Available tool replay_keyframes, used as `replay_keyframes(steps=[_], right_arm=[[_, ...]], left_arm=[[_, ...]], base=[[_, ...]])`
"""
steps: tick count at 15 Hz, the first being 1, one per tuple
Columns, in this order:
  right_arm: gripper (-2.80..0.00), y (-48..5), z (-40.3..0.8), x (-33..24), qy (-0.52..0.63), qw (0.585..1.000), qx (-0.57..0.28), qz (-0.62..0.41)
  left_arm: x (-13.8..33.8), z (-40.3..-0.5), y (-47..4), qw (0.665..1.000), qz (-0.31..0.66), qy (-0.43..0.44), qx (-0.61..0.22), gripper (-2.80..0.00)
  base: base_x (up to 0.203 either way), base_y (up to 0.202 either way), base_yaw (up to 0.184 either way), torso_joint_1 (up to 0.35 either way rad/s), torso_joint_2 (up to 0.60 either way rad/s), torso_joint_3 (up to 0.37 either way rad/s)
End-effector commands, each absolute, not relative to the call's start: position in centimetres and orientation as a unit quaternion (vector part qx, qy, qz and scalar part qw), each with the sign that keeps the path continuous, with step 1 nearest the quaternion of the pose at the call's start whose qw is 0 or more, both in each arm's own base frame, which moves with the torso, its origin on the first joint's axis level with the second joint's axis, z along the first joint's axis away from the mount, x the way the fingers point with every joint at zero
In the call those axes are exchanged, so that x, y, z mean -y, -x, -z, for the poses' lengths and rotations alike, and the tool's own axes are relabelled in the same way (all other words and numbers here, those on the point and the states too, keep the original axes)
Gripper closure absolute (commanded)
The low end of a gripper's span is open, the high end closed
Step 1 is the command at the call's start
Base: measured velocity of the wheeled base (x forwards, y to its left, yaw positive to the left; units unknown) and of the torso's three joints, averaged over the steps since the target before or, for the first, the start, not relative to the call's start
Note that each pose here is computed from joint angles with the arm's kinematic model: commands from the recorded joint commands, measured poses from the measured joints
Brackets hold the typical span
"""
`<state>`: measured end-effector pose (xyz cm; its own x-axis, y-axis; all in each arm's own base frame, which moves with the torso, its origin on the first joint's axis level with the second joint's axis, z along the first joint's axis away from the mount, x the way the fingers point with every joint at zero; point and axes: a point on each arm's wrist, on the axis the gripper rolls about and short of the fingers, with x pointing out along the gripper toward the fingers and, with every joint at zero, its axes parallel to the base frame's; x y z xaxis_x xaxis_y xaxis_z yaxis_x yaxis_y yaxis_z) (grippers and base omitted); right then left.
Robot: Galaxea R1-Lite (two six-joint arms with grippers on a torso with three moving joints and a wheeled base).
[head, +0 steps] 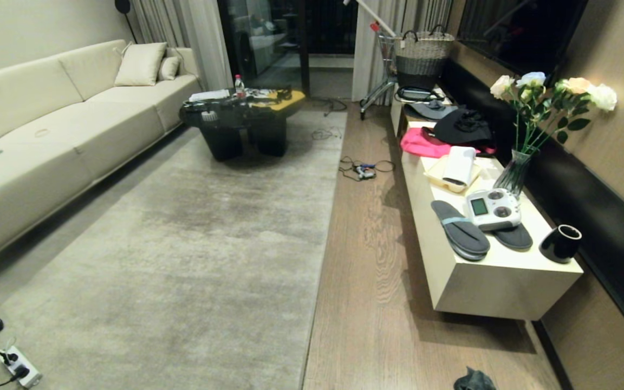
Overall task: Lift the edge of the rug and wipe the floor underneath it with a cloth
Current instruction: Pick up the rag
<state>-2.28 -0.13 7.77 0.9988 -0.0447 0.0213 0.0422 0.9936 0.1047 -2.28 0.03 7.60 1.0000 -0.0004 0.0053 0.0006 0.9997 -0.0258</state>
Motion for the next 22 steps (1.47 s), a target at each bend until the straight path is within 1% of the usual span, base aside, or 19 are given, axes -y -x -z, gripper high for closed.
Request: replay_keyframes(steps=[1,8,18,22], right_arm=[[0.00,2.27,-7.77,0.13,-0.052,0.998,0.011,0.022],[0.00,2.27,-7.77,0.13,-0.052,0.998,0.011,0.022],[0.00,2.27,-7.77,0.14,-0.052,0.998,0.011,0.022],[0.00,2.27,-7.77,0.14,-0.052,0.998,0.011,0.022]], left_arm=[[-0.03,-7.61,2.28,1.000,0.000,0.013,0.003,0.00],[-0.03,-7.61,2.27,1.000,0.000,0.013,0.003,0.00],[-0.03,-7.61,2.28,1.000,0.000,0.013,0.003,0.00],[-0.03,-7.61,2.28,1.000,0.000,0.013,0.003,0.00]], base=[[0.000,0.000,0.000,-0.076,0.46,0.398],[0.000,0.000,0.000,-0.021,0.44,0.415],[0.000,0.000,0.000,0.000,0.01,0.016],[0.000,0.000,0.000,0.009,0.10,0.102]])
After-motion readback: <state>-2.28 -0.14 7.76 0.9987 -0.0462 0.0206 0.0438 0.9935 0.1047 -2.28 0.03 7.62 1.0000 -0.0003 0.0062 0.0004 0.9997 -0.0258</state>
